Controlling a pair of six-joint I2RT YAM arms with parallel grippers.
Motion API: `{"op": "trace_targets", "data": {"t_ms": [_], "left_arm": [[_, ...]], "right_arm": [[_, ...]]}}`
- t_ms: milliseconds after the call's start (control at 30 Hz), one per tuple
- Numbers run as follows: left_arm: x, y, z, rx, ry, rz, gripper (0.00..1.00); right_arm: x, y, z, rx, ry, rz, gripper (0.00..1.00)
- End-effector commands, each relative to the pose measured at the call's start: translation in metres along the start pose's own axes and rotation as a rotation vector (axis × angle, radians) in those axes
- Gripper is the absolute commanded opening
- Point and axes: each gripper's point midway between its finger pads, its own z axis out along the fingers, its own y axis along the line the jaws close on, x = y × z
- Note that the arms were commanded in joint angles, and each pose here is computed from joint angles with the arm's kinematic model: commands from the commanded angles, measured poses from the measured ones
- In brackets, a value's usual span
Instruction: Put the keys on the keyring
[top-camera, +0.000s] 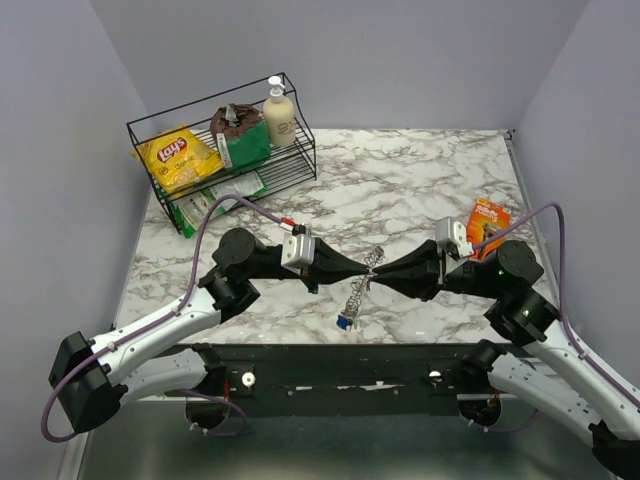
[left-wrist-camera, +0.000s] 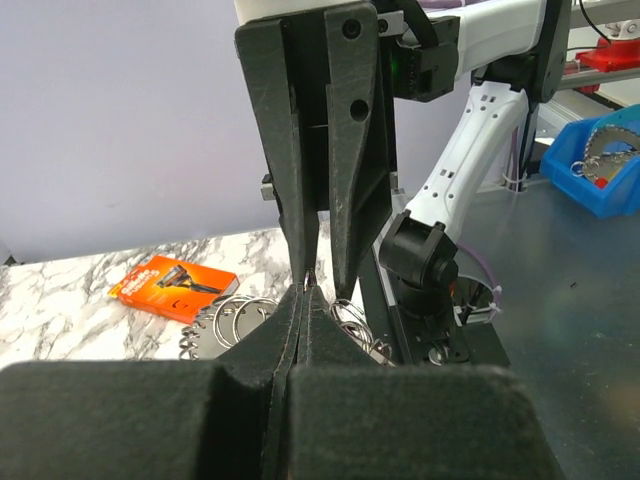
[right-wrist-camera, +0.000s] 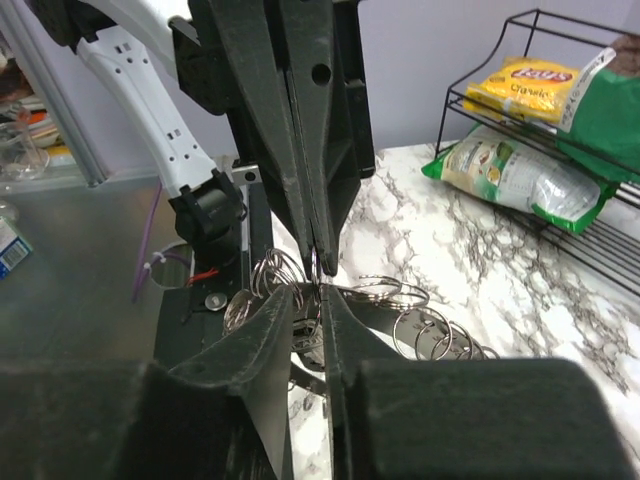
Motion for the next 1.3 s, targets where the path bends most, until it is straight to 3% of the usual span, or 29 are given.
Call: {"op": "trace_targets", "data": {"t_ms": [0, 167, 367, 500, 600, 700, 733, 833, 1000, 1100, 1267], "left_arm": [[-0.014, -0.005, 0.001, 0.03, -0.046, 0.043, 0.0], [-0.016, -0.005, 0.002, 0.035, -0.053, 0.046, 0.0], [-0.017, -0.005, 0.001, 0.039, -0.034, 0.057, 0.0], [-0.009, -0.004, 0.0, 0.041, 0.051, 0.034, 0.0], [-0.005, -0.005, -0.002, 0.056, 0.116, 0.04, 0.11], [0.0, -0.004, -0.006, 0.061, 0.186, 0.048, 0.28], [0.001, -0.004, -0.007, 0.062, 0.206, 0.044, 0.38], [0.007, -0.003, -0.012, 0.055, 0.284, 0.044, 0.52], [0.018, -0.005, -0.024, 0.07, 0.423, 0.012, 0.59], [0.026, -0.004, -0.03, 0.073, 0.504, -0.011, 0.59], [0.029, -0.001, -0.029, 0.086, 0.562, -0.048, 0.49]], "right_arm": [[-0.011, 0.01, 0.0, -0.053, -0.042, -0.016, 0.23], [-0.008, 0.013, 0.003, -0.082, -0.03, -0.005, 0.02], [-0.001, 0.01, 0.005, -0.075, 0.001, 0.01, 0.01], [0.001, 0.005, 0.004, -0.05, 0.028, 0.011, 0.01], [0.004, 0.003, 0.005, -0.047, 0.065, 0.017, 0.01], [0.003, 0.003, 0.005, -0.052, 0.083, 0.008, 0.01], [0.001, 0.003, 0.004, -0.051, 0.082, 0.0, 0.01], [-0.002, 0.003, 0.004, -0.046, 0.087, 0.001, 0.01], [-0.001, -0.001, 0.005, -0.041, 0.113, -0.024, 0.01], [0.001, -0.001, 0.006, -0.052, 0.126, -0.019, 0.01], [0.005, -0.002, 0.008, -0.062, 0.145, -0.007, 0.01]]}}
